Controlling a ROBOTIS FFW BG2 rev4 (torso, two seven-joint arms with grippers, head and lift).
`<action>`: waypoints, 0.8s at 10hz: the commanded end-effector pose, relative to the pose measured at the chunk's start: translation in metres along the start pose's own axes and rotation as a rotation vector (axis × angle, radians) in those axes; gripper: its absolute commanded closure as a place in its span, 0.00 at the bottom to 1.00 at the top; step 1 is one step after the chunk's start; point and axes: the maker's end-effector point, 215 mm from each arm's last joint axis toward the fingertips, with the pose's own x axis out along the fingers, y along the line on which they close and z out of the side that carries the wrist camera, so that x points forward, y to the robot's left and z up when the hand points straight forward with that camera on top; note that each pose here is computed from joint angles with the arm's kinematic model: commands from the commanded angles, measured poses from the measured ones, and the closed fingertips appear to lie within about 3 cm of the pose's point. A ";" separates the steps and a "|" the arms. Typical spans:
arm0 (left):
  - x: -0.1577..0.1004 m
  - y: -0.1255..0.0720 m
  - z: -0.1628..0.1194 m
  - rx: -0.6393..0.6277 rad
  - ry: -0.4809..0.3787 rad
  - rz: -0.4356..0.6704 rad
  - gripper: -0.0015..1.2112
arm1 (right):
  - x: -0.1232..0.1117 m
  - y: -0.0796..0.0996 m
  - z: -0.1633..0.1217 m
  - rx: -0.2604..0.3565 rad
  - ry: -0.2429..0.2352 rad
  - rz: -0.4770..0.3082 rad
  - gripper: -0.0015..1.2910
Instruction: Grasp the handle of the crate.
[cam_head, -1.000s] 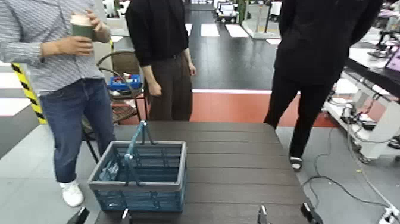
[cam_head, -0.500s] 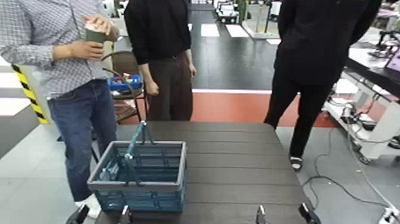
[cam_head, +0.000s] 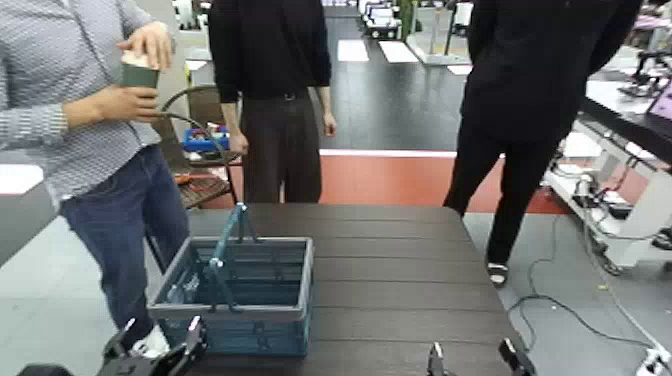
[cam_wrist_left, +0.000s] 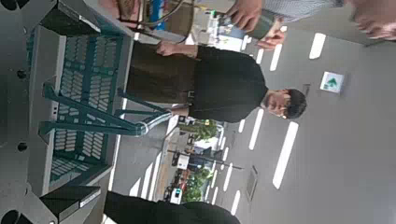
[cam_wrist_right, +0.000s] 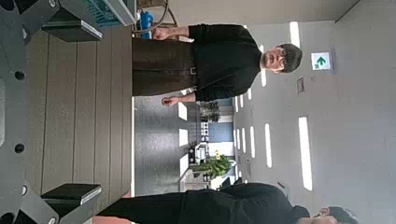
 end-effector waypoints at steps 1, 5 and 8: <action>0.029 0.015 -0.001 -0.162 0.089 -0.034 0.08 | 0.001 0.000 -0.001 0.004 -0.003 -0.002 0.12; 0.074 0.009 -0.003 -0.390 0.242 -0.206 0.08 | 0.002 0.002 -0.001 0.012 -0.005 0.001 0.12; 0.102 0.019 0.010 -0.478 0.276 -0.248 0.08 | 0.004 0.003 0.001 0.017 -0.012 0.006 0.12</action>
